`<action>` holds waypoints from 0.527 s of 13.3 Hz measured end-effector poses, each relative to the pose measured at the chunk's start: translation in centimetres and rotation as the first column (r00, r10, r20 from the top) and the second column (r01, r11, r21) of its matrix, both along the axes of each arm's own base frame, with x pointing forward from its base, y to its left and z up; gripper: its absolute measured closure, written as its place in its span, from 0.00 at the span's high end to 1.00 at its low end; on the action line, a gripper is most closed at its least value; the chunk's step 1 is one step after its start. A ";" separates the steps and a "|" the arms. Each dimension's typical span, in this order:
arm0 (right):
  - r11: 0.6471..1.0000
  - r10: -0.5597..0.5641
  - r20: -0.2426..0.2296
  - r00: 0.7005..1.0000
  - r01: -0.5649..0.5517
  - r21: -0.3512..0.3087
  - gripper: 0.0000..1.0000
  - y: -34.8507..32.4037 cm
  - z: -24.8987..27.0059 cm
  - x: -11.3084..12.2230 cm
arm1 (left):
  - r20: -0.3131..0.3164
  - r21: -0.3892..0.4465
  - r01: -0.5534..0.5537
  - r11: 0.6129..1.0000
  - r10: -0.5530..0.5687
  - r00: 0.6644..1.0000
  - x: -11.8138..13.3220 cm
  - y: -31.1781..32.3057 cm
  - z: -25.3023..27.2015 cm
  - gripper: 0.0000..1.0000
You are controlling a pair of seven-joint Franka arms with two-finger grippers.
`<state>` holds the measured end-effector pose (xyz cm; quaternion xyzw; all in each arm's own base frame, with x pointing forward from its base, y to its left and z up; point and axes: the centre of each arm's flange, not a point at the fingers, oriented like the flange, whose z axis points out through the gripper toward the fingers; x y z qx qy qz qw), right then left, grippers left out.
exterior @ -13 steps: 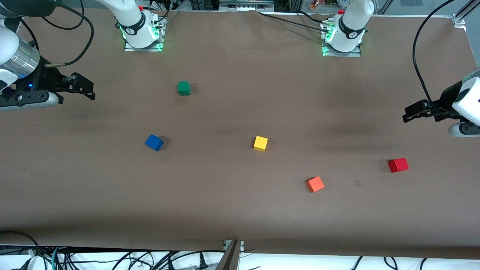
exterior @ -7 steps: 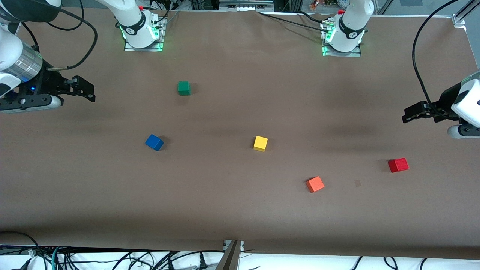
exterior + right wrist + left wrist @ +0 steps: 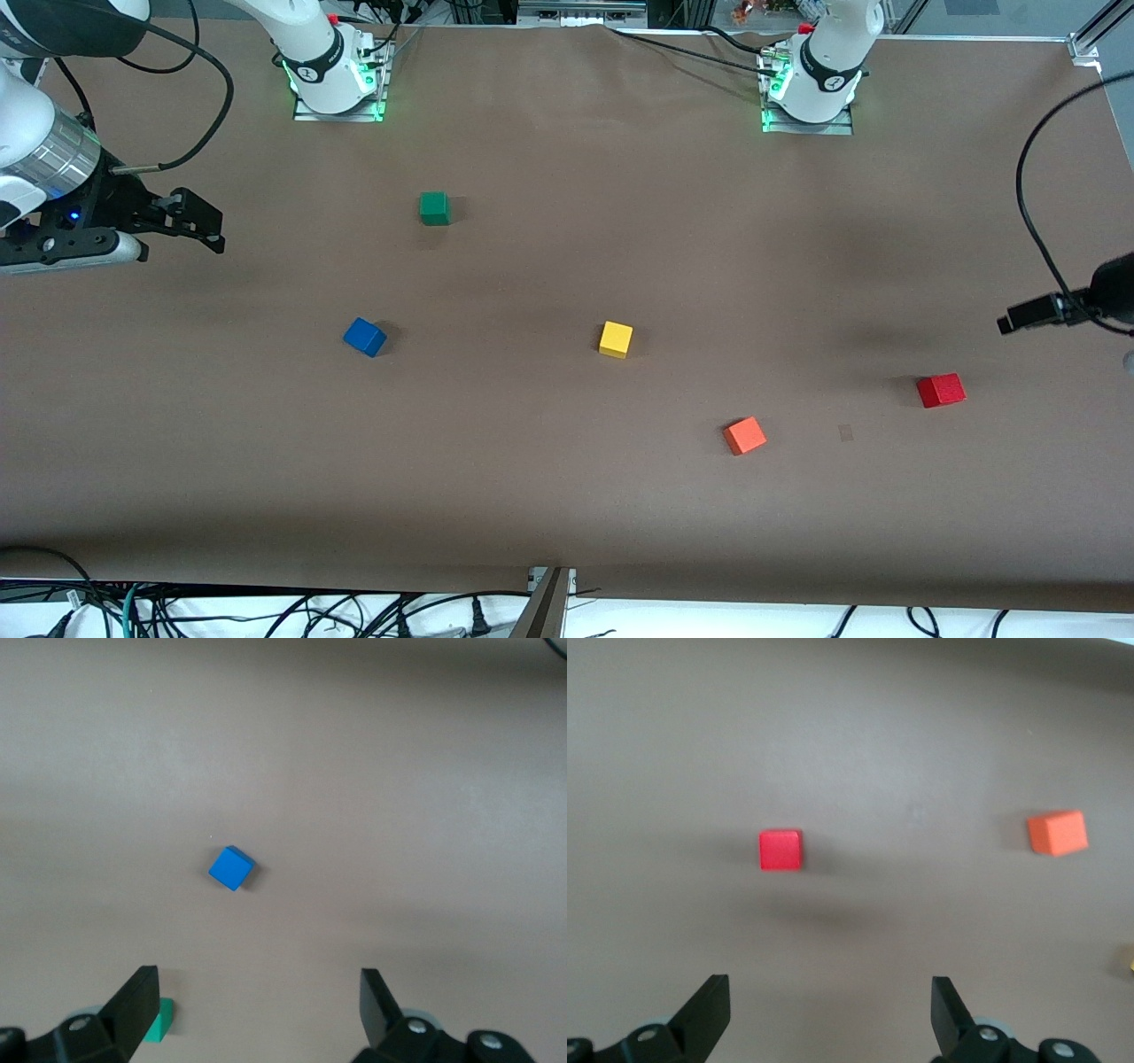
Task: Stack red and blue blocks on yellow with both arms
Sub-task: 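Lower the left gripper over the red cube and close on it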
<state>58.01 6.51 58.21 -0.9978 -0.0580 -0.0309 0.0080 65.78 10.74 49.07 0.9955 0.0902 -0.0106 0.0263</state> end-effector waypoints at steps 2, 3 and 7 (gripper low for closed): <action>1.000 0.000 -0.009 1.000 0.000 -0.005 1.00 0.2 -0.8 0.4 | 0.023 0.026 0.008 1.000 -0.009 1.000 2.1 0.9 -4.9 1.00; 1.000 0.001 -0.014 1.000 -0.001 -0.007 1.00 0.3 -1.2 0.5 | 0.027 0.023 0.006 1.000 -0.007 1.000 3.0 1.4 -7.8 1.00; 1.000 0.001 -0.048 0.999 -0.002 -0.019 1.00 0.6 -3.1 1.1 | 0.036 -0.016 -0.045 0.999 0.046 0.998 4.6 5.4 -18.8 1.00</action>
